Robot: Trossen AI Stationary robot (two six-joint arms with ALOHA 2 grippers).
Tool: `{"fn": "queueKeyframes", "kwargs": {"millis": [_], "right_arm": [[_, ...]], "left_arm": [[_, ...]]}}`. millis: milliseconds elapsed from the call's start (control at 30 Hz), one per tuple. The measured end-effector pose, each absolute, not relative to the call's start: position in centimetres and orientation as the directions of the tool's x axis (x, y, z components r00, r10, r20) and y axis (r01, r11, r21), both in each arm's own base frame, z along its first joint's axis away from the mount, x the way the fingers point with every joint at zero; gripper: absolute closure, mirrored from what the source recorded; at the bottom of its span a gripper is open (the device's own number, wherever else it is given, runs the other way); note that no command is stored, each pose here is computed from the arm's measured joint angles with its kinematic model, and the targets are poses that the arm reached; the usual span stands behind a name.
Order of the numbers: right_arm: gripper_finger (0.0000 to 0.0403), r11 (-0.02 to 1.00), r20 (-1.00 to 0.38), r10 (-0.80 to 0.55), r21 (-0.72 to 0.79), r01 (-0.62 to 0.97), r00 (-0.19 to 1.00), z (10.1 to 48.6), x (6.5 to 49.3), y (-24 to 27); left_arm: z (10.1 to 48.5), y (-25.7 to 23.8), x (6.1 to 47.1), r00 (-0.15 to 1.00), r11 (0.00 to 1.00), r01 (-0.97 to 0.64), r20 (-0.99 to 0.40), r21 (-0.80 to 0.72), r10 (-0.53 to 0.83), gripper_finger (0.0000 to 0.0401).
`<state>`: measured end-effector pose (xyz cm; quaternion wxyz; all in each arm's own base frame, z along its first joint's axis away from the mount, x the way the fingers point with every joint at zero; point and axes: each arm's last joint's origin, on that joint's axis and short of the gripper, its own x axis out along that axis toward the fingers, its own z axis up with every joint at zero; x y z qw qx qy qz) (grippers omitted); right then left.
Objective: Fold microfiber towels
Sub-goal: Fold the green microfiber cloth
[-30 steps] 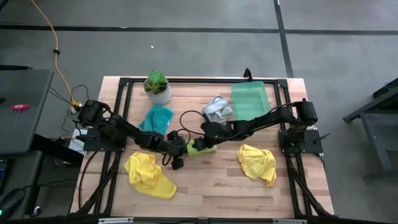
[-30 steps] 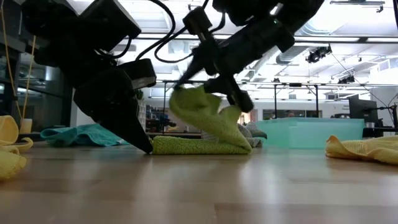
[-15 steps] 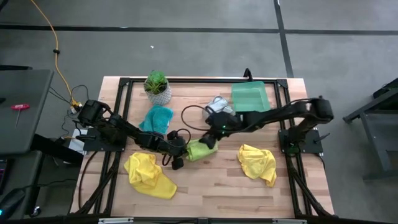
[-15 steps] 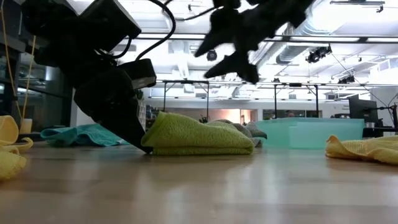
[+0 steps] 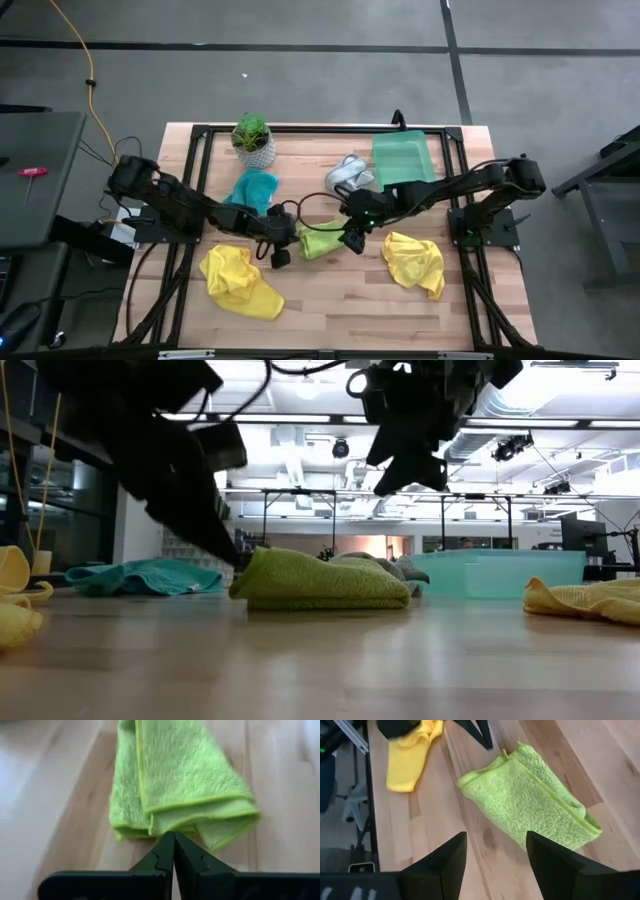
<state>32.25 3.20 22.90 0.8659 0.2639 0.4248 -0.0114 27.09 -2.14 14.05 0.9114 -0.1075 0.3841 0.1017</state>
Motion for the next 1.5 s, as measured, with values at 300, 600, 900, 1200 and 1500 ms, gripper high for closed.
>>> {"fn": "queueKeyframes", "kwargs": {"millis": [300, 600, 900, 1200, 1500], "right_arm": [[0.0206, 0.884, -0.774, 0.184, 0.4, 0.242, 0.606, 24.1, 30.6, 3.0], [0.0206, 0.897, -0.786, 0.073, 0.321, 0.305, 0.614, 26.2, 28.3, 2.5], [0.0206, 0.896, -0.781, 0.043, 0.305, 0.322, 0.623, 26.4, 28.2, 2.4], [0.0206, 0.885, -0.779, 0.009, 0.298, 0.358, 0.627, 26.4, 28.2, 2.3], [0.0206, 0.872, -0.776, 0.0, 0.309, 0.379, 0.63, 26.5, 28.2, 2.3]], "left_arm": [[15.5, -2.4, 26.7, 0.718, 0.985, -0.159, -0.692, -0.062, 0.073, 0.0396], [15.3, -3.2, 26.8, 0.718, 0.991, -0.002, -0.689, 0.137, 0.097, 0.0286], [14.2, -3.1, 27.4, 0.717, 0.938, 0.141, -0.686, 0.318, 0.125, 0.0179], [12.9, -3.1, 28.1, 0.717, 0.906, 0.175, -0.681, 0.385, 0.151, 0.017], [11.8, -2.9, 28.6, 0.711, 0.881, 0.111, -0.656, 0.461, 0.253, 0.0173]]}}
